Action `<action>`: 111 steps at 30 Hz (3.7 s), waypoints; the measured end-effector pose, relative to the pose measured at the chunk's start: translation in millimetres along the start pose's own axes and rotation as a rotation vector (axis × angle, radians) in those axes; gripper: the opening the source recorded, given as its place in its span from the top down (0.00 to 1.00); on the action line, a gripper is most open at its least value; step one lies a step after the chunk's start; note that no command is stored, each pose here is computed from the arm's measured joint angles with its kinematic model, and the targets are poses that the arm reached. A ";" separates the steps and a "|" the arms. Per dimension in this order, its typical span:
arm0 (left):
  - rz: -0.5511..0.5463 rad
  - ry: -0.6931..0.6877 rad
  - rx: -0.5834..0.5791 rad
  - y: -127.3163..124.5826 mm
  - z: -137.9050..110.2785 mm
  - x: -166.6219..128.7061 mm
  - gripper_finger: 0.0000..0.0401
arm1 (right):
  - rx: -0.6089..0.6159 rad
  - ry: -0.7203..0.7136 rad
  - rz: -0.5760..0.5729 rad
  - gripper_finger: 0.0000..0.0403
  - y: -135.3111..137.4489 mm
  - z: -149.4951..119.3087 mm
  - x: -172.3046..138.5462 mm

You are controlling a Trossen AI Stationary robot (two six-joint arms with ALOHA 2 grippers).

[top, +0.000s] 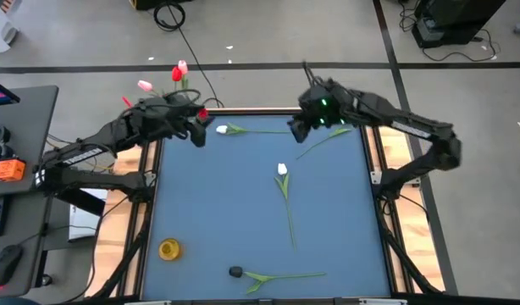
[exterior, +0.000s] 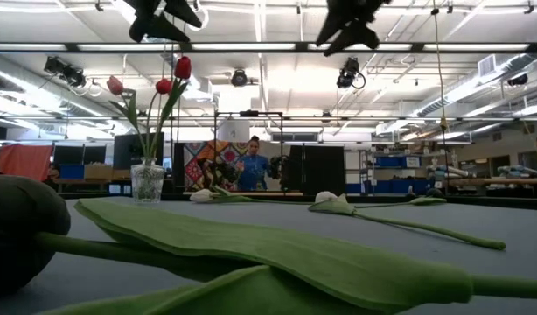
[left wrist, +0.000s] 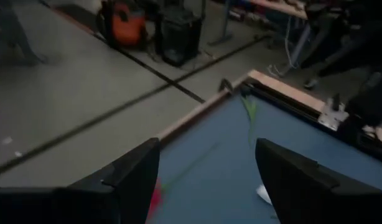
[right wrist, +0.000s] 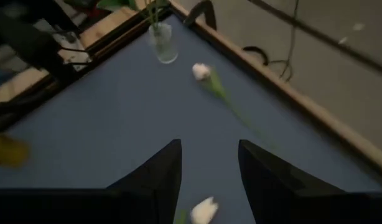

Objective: Sort flowers into vase by color
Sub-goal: Put the top black tulip into the yellow vase

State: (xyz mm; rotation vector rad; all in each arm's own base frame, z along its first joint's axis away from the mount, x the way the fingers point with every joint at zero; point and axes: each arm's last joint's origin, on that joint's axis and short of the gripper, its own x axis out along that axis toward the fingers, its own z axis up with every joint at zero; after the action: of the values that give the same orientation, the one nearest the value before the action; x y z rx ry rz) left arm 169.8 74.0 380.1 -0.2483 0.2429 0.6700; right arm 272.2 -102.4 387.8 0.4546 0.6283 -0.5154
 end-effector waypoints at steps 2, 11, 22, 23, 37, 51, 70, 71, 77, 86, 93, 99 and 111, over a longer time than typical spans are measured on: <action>-0.018 0.031 -0.015 -6.8 -3.9 7.5 0.32 | 0.052 0.001 0.028 0.59 -3.3 -20.5 1.5; -0.051 0.184 -0.092 -34.7 -26.5 43.2 0.32 | 0.285 0.000 0.099 0.59 -13.2 -81.9 24.7; -0.038 0.310 -0.290 -63.9 -53.9 75.1 0.32 | 0.480 0.192 0.071 0.59 -20.8 -129.0 78.1; -0.045 0.328 -0.307 -69.1 -57.8 76.0 0.32 | 0.505 0.201 0.010 0.59 -25.1 -131.7 82.1; -0.076 0.475 -0.271 -122.3 -102.9 77.2 0.32 | 0.951 0.175 -0.438 0.60 -127.0 -128.3 105.8; -0.053 0.465 -0.176 -118.8 -104.4 80.9 0.32 | 1.254 0.154 -0.702 0.64 -212.9 -136.3 75.8; -0.045 0.476 -0.201 -109.9 -100.9 87.5 0.32 | 1.445 0.227 -0.784 0.68 -240.5 -154.3 110.6; -0.045 0.476 -0.201 -109.9 -100.9 87.5 0.32 | 1.455 0.233 -0.783 0.68 -240.9 -155.3 112.0; -0.036 0.472 -0.212 -107.2 -99.6 89.6 0.32 | 1.458 0.274 -0.791 0.69 -240.6 -159.7 120.4; -0.036 0.472 -0.211 -107.2 -99.6 89.6 0.32 | 1.323 0.277 -0.758 0.96 -228.9 -156.0 120.7; -0.037 0.472 -0.208 -107.1 -99.6 89.6 0.32 | 1.218 0.155 -0.580 0.98 -205.9 -132.7 115.3; -0.039 0.468 -0.212 -107.4 -99.2 89.8 0.32 | 1.075 0.048 -0.400 0.99 -174.7 -111.1 109.3; -0.134 0.329 -0.327 -111.9 -78.5 84.8 0.32 | 0.450 -0.134 -0.034 0.98 -96.0 -80.9 98.4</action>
State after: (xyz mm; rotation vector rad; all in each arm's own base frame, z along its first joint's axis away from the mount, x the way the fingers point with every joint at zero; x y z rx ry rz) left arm 294.3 14.7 297.2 -0.6854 0.4274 0.5308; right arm 250.0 -164.0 242.4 0.8273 0.3882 -0.7168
